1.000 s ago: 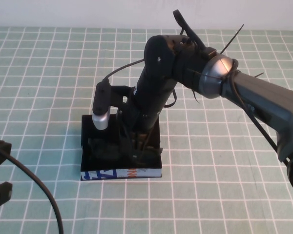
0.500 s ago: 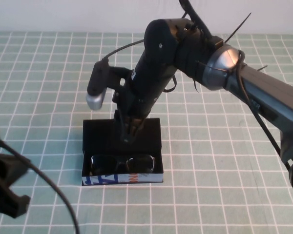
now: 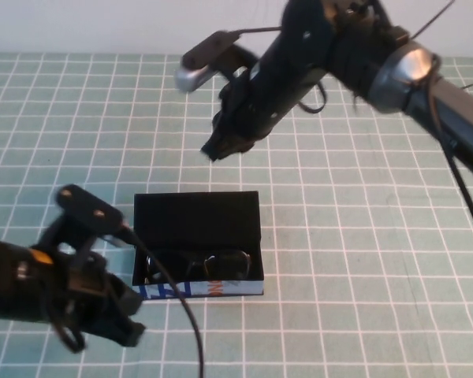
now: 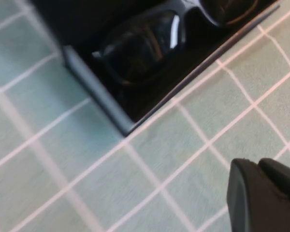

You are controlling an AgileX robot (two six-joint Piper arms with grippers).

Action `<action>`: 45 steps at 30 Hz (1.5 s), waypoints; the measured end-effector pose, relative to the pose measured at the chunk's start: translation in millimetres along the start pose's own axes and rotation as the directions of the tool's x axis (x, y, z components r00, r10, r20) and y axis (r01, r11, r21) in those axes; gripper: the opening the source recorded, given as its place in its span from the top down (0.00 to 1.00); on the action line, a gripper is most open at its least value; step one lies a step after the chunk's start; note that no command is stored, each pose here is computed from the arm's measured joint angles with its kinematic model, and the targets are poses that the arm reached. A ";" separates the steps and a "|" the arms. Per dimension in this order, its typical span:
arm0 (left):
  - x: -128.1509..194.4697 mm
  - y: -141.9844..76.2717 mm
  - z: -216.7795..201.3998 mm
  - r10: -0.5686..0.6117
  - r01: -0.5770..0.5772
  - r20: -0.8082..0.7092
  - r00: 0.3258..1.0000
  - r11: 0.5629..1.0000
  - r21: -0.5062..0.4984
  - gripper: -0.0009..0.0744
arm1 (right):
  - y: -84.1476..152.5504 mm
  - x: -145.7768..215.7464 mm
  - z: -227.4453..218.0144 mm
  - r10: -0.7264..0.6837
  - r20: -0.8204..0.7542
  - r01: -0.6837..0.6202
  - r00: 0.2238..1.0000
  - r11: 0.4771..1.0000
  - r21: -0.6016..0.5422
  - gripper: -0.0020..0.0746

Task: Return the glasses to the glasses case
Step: Close the glasses case

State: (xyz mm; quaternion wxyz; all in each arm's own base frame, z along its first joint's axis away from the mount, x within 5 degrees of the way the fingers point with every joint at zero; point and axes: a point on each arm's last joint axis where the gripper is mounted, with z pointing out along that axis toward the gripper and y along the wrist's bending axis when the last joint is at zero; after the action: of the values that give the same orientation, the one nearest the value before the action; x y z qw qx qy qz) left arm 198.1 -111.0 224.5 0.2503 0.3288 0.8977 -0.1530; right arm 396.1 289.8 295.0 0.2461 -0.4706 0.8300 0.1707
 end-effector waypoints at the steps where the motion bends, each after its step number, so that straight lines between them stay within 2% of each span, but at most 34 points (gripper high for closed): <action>1: -1.4 -3.3 7.0 0.011 -0.011 -0.005 1.000 1.000 0.007 0.99 | -8.4 1.3 -2.0 0.042 0.022 -0.042 0.999 0.999 0.004 0.99; 6: -9.9 -20.7 36.6 0.113 -0.114 0.018 0.993 0.994 0.003 0.99 | -45.1 10.5 -0.5 0.193 0.105 -0.193 0.976 0.981 -0.014 0.99; 11: -11.9 -24.8 55.5 0.117 -0.117 0.017 0.993 0.993 -0.006 0.99 | -63.4 25.0 27.2 0.260 0.079 -0.257 0.962 0.966 -0.038 0.99; 20: -13.0 -18.3 72.0 0.104 -0.102 0.025 0.994 0.993 -0.052 0.99 | -64.8 37.9 66.3 0.265 0.044 -0.257 0.963 0.957 -0.136 0.99; 32: -10.5 -15.1 82.8 0.097 -0.096 0.008 0.995 0.993 -0.066 0.99 | -57.0 41.4 65.3 0.139 0.012 -0.133 0.990 0.969 -0.210 0.99; 38: -12.1 -14.0 82.6 0.099 -0.097 0.024 0.995 0.992 -0.080 0.99 | -56.6 44.1 69.0 0.116 0.000 -0.113 0.993 0.968 -0.223 0.99; 45: -12.6 -13.7 82.6 0.099 -0.096 0.029 0.995 0.992 -0.083 0.99 | -50.9 47.1 70.6 0.105 -0.026 -0.108 0.994 0.951 -0.291 0.99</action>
State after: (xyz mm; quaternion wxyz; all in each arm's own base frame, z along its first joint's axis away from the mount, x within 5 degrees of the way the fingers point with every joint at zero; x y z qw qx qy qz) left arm 226.0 -163.8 164.5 0.2854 0.3593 0.8818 -0.1091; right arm 437.1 267.9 207.7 0.1601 -0.4572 0.8211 0.3019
